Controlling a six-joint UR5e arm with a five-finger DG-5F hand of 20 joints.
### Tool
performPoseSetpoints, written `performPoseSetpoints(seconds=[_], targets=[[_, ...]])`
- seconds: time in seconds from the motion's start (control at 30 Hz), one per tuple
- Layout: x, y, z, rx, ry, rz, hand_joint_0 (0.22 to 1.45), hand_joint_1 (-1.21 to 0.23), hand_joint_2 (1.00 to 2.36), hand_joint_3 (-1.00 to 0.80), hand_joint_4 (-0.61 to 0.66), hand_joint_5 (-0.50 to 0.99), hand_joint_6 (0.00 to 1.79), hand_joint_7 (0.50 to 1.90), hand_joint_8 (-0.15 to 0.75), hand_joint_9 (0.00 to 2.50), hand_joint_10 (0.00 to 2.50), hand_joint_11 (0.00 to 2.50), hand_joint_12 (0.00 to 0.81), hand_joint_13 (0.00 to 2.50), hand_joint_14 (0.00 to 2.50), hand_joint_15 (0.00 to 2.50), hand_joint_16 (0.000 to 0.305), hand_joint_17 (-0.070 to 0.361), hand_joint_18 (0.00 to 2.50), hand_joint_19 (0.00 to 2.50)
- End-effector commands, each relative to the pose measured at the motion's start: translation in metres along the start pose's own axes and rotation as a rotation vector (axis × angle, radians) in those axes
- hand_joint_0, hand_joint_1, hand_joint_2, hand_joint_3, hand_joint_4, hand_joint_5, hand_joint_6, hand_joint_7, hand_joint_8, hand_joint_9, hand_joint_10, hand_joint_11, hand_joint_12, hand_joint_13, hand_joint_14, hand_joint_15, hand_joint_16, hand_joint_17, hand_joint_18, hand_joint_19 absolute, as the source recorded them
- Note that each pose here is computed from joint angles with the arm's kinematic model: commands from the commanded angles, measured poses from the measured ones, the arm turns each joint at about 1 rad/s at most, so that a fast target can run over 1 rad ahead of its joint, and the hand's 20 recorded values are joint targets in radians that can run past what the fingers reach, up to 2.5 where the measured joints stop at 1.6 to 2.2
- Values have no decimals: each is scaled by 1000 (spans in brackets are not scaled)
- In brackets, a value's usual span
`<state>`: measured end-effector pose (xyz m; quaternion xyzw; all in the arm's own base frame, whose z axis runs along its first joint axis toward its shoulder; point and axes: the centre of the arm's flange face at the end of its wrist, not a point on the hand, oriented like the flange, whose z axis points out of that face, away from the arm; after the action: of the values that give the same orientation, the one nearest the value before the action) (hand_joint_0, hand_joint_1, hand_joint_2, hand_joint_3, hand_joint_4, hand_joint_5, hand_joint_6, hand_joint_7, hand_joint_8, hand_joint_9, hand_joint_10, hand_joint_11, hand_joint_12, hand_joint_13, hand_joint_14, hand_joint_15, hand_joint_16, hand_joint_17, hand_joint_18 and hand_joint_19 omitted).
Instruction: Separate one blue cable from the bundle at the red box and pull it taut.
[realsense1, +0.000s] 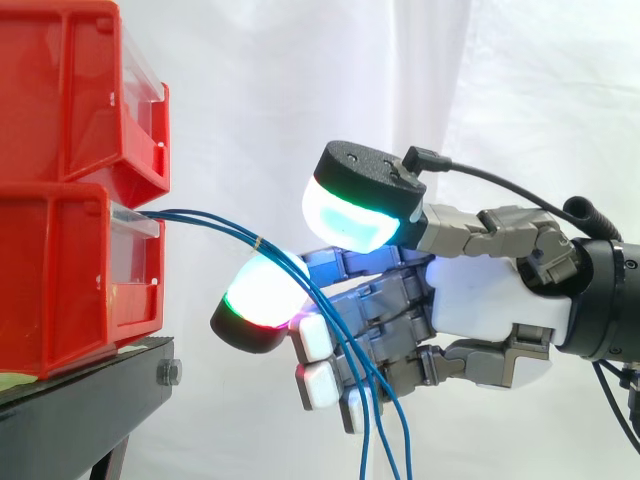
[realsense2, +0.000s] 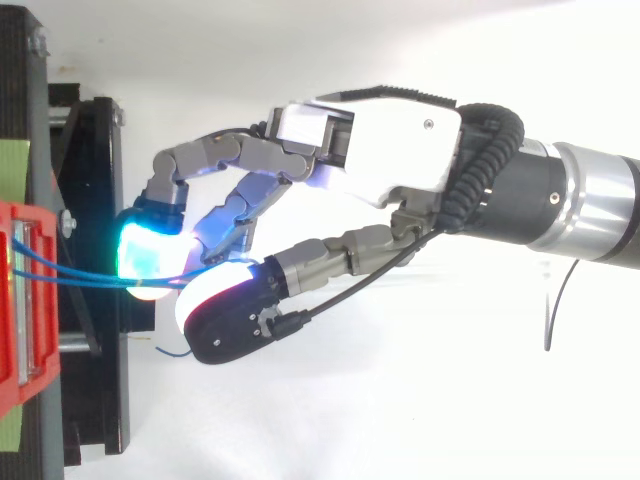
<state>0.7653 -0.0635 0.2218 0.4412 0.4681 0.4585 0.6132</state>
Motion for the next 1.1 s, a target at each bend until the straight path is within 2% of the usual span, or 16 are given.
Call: performPoseSetpoints(seconds=[0.0, 0.03, 0.07, 0.1, 0.17, 0.47, 0.53, 0.6, 0.67, 0.93, 1.07], targets=[[0, -1, 1, -13, 0, 6, 675, -673, 1012, -326, 334, -122, 502, 1149, 392, 951, 19, 778, 440, 1019, 22, 648, 66, 149, 922, 748], [1, -2, 2, -15, 1, 6, 674, -672, 1012, -326, 340, -122, 503, 1150, 392, 951, 18, 778, 440, 1021, 24, 650, 66, 149, 923, 756], [3, -10, 3, -32, 16, 11, 674, -673, 1012, -327, 340, -122, 503, 1149, 391, 954, 18, 766, 441, 1023, 23, 656, 66, 149, 924, 756], [4, -13, 4, -40, 24, 17, 673, -673, 1013, -327, 341, -122, 502, 1150, 391, 954, 19, 772, 439, 1024, 24, 653, 66, 149, 925, 756], [4, -14, 4, -45, 26, 24, 674, -675, 1013, -310, 334, -122, 503, 1145, 392, 954, 16, 775, 438, 1032, 24, 660, 66, 149, 928, 758], [3, -14, 5, -50, 26, 27, 686, -678, 1014, -295, 336, -122, 502, 1151, 390, 955, 19, 783, 436, 1053, 25, 680, 66, 149, 943, 772], [2, -16, 5, -47, 26, 28, 687, -678, 1013, -315, 334, -122, 502, 1156, 392, 956, 18, 783, 438, 1056, 25, 688, 66, 149, 947, 771], [2, -26, 4, -36, 27, 30, 687, -674, 1012, -324, 340, -122, 502, 1159, 393, 957, 18, 785, 440, 1060, 25, 694, 66, 149, 952, 770], [3, -32, 6, -48, 37, 40, 685, -672, 1012, -333, 332, -122, 502, 1162, 390, 957, 20, 784, 438, 1064, 24, 698, 67, 150, 956, 770], [0, -25, 10, -63, 44, 46, 683, -670, 1012, -341, 324, -117, 502, 1205, 391, 961, 16, 788, 440, 1082, 26, 712, 67, 150, 969, 778], [0, -20, 15, -73, 56, 47, 684, -669, 1013, -329, 305, -111, 501, 1265, 393, 970, 18, 800, 441, 1089, 25, 704, 67, 150, 982, 785]])
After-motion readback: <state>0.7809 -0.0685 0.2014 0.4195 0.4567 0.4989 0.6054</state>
